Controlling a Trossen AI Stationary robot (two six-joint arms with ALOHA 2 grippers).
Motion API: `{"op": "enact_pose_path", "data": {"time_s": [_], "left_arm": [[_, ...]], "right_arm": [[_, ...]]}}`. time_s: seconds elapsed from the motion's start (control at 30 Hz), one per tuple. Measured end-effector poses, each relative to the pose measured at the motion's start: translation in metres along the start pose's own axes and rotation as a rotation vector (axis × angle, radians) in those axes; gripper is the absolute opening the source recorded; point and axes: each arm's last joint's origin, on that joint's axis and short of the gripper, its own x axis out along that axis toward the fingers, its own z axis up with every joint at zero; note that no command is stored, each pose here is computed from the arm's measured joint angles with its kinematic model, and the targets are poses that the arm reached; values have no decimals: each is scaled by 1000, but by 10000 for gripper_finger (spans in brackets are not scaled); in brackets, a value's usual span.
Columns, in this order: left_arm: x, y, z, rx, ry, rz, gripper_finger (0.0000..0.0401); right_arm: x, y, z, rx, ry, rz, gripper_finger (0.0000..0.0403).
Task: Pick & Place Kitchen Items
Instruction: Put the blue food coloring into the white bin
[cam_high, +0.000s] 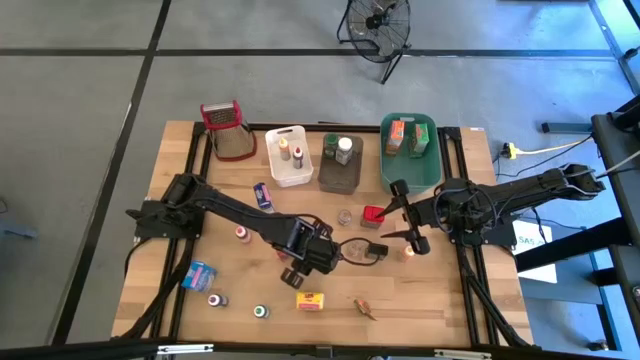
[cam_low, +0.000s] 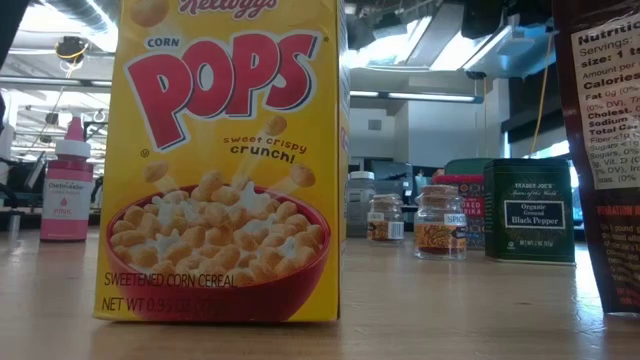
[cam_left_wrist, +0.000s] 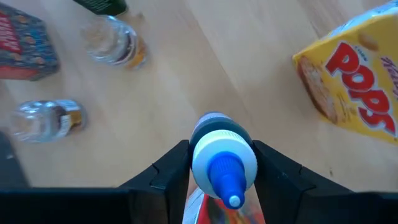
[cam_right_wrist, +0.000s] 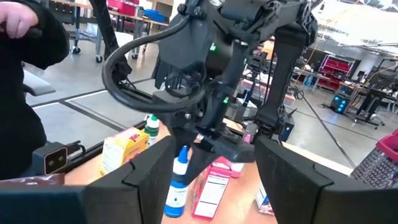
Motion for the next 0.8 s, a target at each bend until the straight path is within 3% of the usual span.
{"op": "enact_pose_path", "data": {"time_s": [0.43,0.6,0.8], "left_arm": [[-75,25,9,15,15,72,144],[-101,56,-6,-61,99,180,144],[-118,99,-35,-206,161,205,144]], "right_arm": [[0,0,0,8,-4,2,225],[0,0,0,10,3,4,225],[0,0,0,11,4,5,225]]}}
